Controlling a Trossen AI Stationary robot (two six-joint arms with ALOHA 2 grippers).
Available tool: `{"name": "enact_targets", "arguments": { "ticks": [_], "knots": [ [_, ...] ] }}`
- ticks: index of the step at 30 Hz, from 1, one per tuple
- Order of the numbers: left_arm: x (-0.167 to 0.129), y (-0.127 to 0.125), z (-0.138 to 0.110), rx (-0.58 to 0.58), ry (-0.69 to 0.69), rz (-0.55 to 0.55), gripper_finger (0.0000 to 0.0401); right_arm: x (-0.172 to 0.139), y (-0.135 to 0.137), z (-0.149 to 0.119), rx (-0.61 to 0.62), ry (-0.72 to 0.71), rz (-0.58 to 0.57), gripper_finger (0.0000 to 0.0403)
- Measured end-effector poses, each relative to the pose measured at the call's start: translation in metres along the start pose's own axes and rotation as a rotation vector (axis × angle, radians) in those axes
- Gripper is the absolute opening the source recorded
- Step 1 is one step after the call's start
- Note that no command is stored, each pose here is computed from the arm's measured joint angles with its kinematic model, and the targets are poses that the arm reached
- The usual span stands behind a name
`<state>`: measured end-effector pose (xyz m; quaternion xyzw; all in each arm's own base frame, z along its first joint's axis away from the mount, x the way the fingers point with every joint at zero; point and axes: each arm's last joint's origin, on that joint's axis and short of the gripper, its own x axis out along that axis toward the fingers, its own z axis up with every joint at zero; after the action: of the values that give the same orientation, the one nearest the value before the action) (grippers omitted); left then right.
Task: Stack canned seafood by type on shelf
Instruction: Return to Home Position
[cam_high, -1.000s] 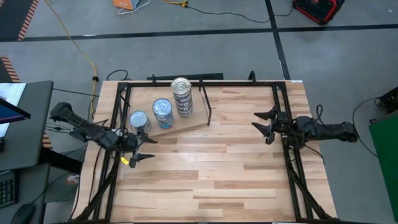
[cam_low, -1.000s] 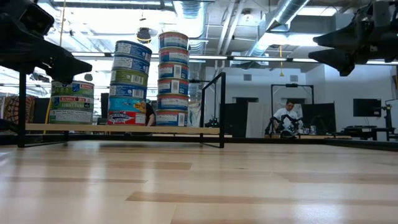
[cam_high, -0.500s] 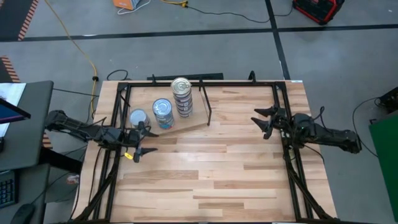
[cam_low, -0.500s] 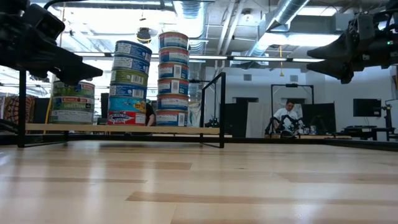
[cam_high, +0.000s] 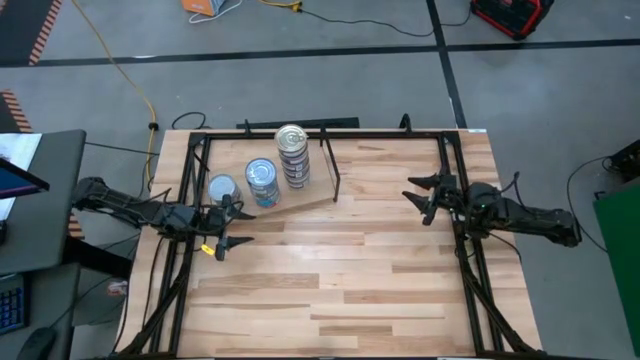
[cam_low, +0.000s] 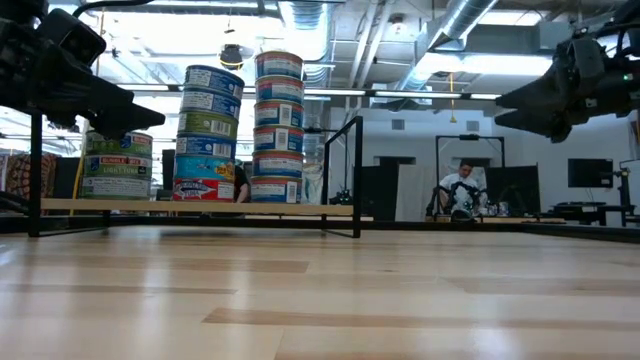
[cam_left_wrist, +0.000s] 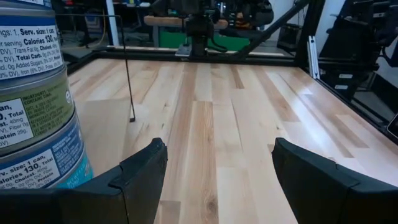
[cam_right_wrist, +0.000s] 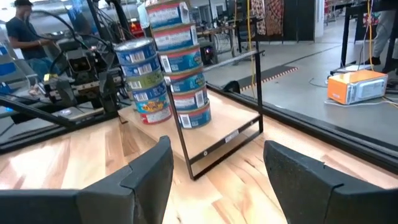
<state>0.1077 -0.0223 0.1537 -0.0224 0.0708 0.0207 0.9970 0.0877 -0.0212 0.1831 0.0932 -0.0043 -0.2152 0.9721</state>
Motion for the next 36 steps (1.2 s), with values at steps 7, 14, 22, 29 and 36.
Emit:
{"name": "enact_targets", "arguments": {
  "ticks": [7,14,22,29,36],
  "knots": [
    [0.0000,0.0000,0.0000,0.000,0.000,0.000,0.0279,-0.0001,-0.0009,-0.0046,-0.015,0.046,-0.009,0.0276],
    [0.0000,0.0000,0.0000,-0.001,0.000,0.000,0.0279,-0.0003,-0.0015,-0.0072,-0.023,0.073,-0.014,0.0276],
    [0.0000,0.0000,-0.0001,0.003,0.001,0.000,0.0279,-0.0003,-0.0016,-0.0079,-0.025,0.079,-0.015,0.0276],
    [0.0000,0.0000,-0.0001,0.000,0.001,0.000,0.0279,-0.0003,-0.0016,-0.0079,-0.025,0.079,-0.015,0.0276],
    [0.0000,0.0000,-0.0001,-0.001,0.001,0.000,0.0279,-0.0003,-0.0016,-0.0079,-0.025,0.079,-0.015,0.0276]
  ]
}}
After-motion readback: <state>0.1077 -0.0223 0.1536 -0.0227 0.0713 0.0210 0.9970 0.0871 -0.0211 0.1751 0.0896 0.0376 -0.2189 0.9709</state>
